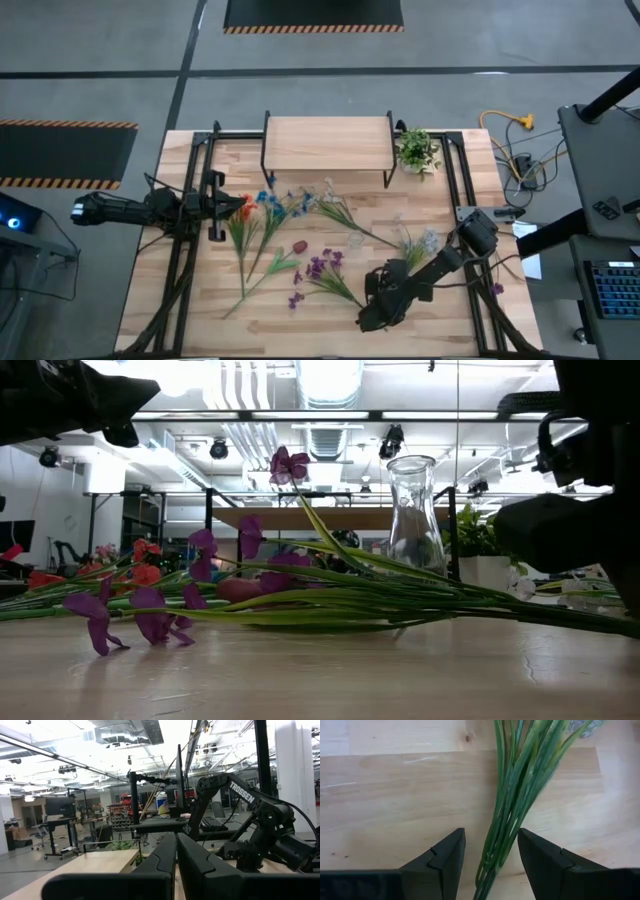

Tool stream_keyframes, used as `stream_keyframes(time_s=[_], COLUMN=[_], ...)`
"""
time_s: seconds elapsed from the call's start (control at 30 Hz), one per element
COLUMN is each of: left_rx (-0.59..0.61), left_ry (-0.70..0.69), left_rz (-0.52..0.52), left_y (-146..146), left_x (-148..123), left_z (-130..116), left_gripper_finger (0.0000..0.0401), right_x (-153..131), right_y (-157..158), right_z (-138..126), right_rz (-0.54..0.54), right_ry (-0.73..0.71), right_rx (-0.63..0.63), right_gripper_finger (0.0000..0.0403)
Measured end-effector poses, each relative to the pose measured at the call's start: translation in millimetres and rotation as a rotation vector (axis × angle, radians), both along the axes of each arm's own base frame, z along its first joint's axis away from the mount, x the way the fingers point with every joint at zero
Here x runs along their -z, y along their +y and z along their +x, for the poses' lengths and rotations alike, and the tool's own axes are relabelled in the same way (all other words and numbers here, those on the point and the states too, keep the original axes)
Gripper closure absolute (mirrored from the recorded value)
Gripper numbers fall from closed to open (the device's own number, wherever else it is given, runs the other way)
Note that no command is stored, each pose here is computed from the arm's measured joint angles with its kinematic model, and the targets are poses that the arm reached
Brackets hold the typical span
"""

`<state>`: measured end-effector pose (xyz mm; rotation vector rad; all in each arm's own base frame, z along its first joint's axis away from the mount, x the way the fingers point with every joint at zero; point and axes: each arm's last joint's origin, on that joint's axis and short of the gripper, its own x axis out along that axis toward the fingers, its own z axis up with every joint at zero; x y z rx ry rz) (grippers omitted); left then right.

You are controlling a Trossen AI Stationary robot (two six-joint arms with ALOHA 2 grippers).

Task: Pick and place flowers into a vace then onto a shelf
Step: Put the right white flowers into the transparent vase

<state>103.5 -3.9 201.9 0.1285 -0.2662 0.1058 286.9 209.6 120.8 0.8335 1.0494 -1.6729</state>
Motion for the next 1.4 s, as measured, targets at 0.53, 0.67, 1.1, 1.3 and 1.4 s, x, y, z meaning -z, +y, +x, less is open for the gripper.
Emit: stream_keyframes(time_s=[0.53,0.67,1.1,1.3,1.4], left_rx=[0.000,0.000,0.000,0.000,0.001], left_ry=[0.000,0.000,0.000,0.000,-0.002], left_rz=[0.000,0.000,0.000,0.000,0.000], left_y=[0,0,0,0,0], left_x=[0,0,0,0,0], left_z=[0,0,0,0,0], left_gripper_finger=[0.0401,0.0401,0.0401,0.0401,0.0401], right_x=[1,2,-16,-45,-60], right_y=[5,5,2,-3,-5], right_z=[-5,-6,-16,-24,-27], right_rz=[0.077,0.089,0.078,0.038,0.000], right_ry=[0.064,0.087,0.166,0.103,0.024], right_rx=[-0.052,-0.075,-0.071,-0.107,-0.160], right_gripper_finger=[0.0321,0.0353,0.0388,0.0388,0.0389])
